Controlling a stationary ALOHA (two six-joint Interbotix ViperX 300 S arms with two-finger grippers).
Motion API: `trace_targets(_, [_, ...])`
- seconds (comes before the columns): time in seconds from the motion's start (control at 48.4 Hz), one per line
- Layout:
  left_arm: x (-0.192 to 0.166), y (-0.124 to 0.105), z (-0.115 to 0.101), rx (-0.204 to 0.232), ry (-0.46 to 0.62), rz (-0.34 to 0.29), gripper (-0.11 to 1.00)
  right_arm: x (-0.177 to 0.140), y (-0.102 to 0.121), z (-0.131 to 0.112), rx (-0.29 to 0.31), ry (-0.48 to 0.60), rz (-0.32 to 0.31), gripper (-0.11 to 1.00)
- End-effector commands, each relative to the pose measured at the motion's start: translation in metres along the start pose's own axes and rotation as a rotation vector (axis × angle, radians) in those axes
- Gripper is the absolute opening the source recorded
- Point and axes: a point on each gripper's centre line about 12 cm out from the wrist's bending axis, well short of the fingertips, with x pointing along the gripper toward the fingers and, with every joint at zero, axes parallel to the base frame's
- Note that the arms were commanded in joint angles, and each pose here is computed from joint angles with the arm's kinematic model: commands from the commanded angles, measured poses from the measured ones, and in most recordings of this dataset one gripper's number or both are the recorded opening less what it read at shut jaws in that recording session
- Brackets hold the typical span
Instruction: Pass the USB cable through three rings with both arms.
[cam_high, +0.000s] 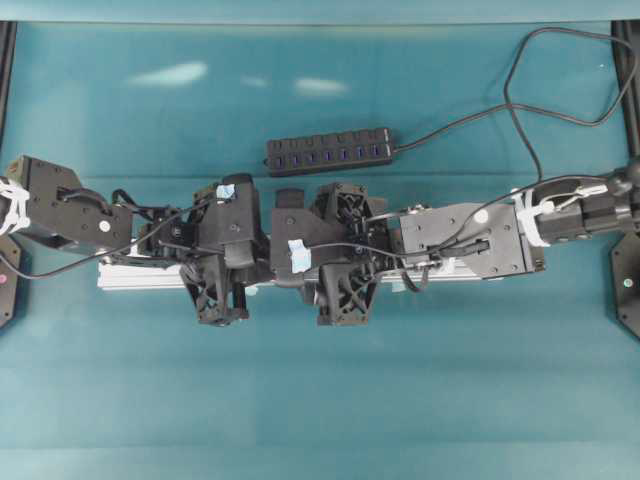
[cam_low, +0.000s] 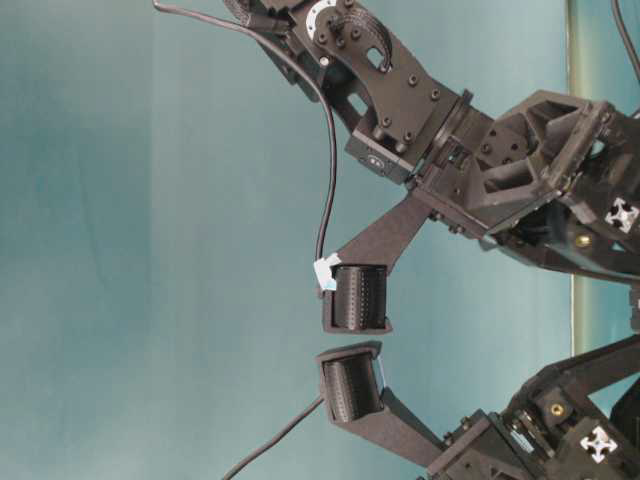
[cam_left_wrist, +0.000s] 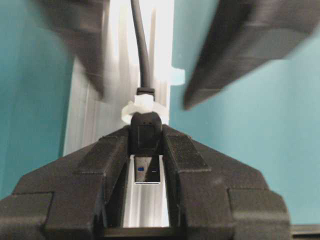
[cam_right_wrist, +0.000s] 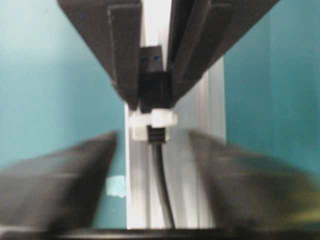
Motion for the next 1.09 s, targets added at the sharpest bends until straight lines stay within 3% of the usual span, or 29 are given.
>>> trace_targets(0.0, [-0.003,-0.001,0.007,0.004,-0.021,-0.004,0.22,-0.008,0.001,0.009,0.009,-0.035,0.002,0.58])
trace_targets(0.103, [-0.003,-0.001,0.006,0.004,-0.018,-0.002,0.22,-0.009,0.000,0.009,0.004,-0.038,0.002,0.86])
trace_targets(0.145, [-0.003,-0.001,0.006,0.005,-0.018,-0.004,0.22,-0.010,0.000,0.010,0.004,-0.043,0.000,0.90])
trace_targets(0.558, [-0.012,-0.005,-0.003,0.002,0.019,-0.010,0.22,-0.027,-0.015,0.010,0.033,-0.074,-0.019,0.86])
trace_targets(1.074, [-0.030,-0.007,0.013,0.018,-0.002,-0.013,0.22,-0.062,-0.023,0.008,0.051,-0.165,-0.022,0.86])
